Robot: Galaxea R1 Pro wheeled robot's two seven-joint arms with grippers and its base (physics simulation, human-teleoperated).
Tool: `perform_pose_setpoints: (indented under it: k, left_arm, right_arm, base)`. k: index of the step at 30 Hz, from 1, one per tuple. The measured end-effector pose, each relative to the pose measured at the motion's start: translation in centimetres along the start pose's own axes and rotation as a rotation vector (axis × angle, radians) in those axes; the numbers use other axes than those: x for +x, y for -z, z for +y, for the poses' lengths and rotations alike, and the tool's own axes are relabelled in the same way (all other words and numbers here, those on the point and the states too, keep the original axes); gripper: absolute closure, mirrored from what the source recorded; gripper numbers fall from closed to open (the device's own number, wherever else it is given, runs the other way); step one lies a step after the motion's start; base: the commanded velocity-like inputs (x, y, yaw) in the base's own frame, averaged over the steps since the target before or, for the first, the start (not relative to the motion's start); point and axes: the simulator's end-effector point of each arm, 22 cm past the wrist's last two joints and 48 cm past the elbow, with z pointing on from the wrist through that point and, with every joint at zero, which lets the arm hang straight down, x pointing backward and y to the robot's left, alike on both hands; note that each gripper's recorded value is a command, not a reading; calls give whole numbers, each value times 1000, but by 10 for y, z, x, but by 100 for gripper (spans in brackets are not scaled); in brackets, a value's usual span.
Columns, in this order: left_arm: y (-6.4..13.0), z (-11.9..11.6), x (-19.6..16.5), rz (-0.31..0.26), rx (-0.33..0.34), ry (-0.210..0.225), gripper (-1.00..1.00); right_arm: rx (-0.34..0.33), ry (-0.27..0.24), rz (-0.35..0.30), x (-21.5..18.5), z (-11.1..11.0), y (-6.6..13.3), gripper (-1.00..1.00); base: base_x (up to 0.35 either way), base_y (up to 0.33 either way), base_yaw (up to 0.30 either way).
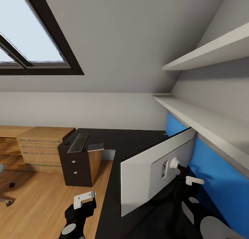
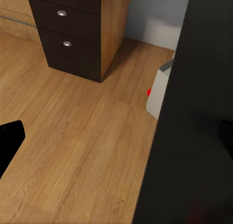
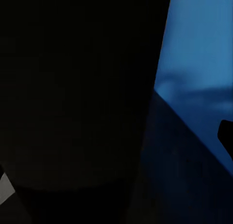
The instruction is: In the bedroom, organize the workspace by keeping the computer under the desk, ensuring the monitor is on the desk, placing the keyboard on the desk next to the monitor, placing the mouse on the desk next to the keyboard, moving the folder from the swivel chair onto the desk next to the mouse, stacking the notebook on top of the folder with the pen on top of the notebook, and positioning the swivel chair next to the desk.
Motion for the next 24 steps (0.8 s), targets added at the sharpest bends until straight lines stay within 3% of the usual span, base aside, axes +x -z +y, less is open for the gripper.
perform_pose_setpoints:
  k: [7,24]
  left_arm:
    - [0,0,0,0,0,0,-100]
    - [0,0,0,1,0,-1,-100]
  right_arm:
    - [0,0,0,0,0,0,-100]
    - [0,0,1,0,0,0,-100]
  base:
    - [-19,17,0]
    - [-141,57,0]
